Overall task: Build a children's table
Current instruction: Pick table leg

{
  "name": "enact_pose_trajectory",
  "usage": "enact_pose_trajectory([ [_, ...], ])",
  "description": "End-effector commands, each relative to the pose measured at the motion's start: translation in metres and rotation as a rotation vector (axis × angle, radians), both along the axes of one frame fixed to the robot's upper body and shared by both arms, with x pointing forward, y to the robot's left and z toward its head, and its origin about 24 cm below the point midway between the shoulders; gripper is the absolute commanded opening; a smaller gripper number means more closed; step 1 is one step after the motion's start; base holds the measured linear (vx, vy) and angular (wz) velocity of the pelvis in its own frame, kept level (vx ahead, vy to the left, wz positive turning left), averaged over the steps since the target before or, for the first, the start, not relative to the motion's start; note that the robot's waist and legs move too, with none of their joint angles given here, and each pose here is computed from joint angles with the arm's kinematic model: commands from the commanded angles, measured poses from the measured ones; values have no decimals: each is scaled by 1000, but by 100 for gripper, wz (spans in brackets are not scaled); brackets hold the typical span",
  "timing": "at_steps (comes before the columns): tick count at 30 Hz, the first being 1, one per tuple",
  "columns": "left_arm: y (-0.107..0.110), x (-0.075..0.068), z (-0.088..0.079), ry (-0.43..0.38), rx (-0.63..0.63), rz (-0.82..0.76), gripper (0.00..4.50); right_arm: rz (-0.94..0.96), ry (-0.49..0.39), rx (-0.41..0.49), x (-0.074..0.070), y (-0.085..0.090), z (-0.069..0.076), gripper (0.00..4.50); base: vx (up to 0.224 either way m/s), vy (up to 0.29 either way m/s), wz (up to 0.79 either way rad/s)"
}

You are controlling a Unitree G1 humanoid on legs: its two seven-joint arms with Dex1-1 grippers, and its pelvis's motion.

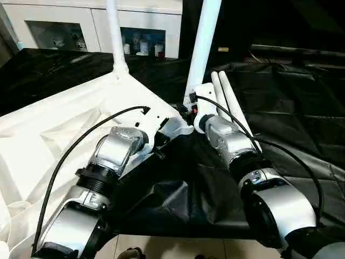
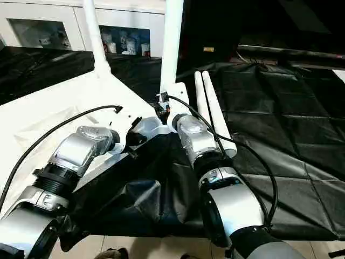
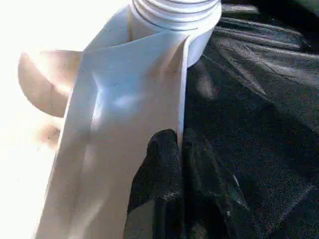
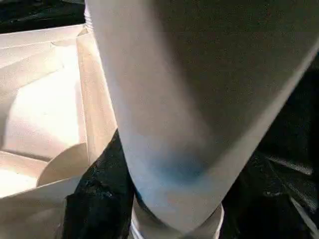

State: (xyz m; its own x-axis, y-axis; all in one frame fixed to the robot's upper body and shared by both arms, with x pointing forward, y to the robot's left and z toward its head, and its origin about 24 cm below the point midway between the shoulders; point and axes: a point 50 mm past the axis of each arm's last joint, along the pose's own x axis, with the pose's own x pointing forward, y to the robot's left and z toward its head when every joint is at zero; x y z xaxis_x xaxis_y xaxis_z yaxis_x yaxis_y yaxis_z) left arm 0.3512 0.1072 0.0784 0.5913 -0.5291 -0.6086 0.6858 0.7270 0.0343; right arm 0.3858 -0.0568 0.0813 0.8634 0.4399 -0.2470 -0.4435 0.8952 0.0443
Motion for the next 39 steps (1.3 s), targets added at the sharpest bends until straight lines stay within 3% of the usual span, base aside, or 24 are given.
enact_pose_trajectory([
  [1, -11, 1, 13, -59, -17, -66, 0, 126, 379, -29, -46, 23, -77, 189, 0, 0, 0],
  [2, -15, -5, 15, -60, -41, -159, 0, 152, 390, -19, -46, 22, -76, 189, 0, 0, 0],
  [7, -12, -14, 20, -44, -60, -261, 0, 254, 402, -47, -46, 20, -73, 189, 21, -2, -2],
  [11, 1, -23, 22, -35, -67, -374, 0, 449, 389, -70, -46, 15, -66, 189, 56, -18, -1],
  [16, 18, -39, 31, -69, -79, -566, 0, 786, 330, -104, -53, -21, -52, 189, 73, -43, 5],
  [17, 18, -39, 31, -69, -79, -566, 0, 786, 330, -104, -53, -21, -52, 189, 97, -40, 6],
  [19, 27, -41, 33, -99, -51, -600, 0, 881, 300, -143, -59, -43, -48, 189, 85, -25, 10],
  [21, 27, -42, 33, -101, -49, -605, 0, 889, 299, -147, -60, -45, -47, 189, 69, -15, 11],
  [22, 32, -47, 35, -112, -51, -651, 0, 936, 271, -167, -67, -57, -44, 189, 0, 0, 0],
  [24, 35, -51, 36, -114, -63, -686, 0, 988, 262, -157, -76, -63, -42, 189, 0, 0, 0],
  [30, 40, -62, 37, -71, -90, -757, 0, 1088, 304, -116, -93, -65, -42, 189, 0, 0, 0],
  [39, 47, -56, 34, -77, -63, -724, 0, 978, 265, -168, -88, -61, -45, 189, 0, 0, 0],
])
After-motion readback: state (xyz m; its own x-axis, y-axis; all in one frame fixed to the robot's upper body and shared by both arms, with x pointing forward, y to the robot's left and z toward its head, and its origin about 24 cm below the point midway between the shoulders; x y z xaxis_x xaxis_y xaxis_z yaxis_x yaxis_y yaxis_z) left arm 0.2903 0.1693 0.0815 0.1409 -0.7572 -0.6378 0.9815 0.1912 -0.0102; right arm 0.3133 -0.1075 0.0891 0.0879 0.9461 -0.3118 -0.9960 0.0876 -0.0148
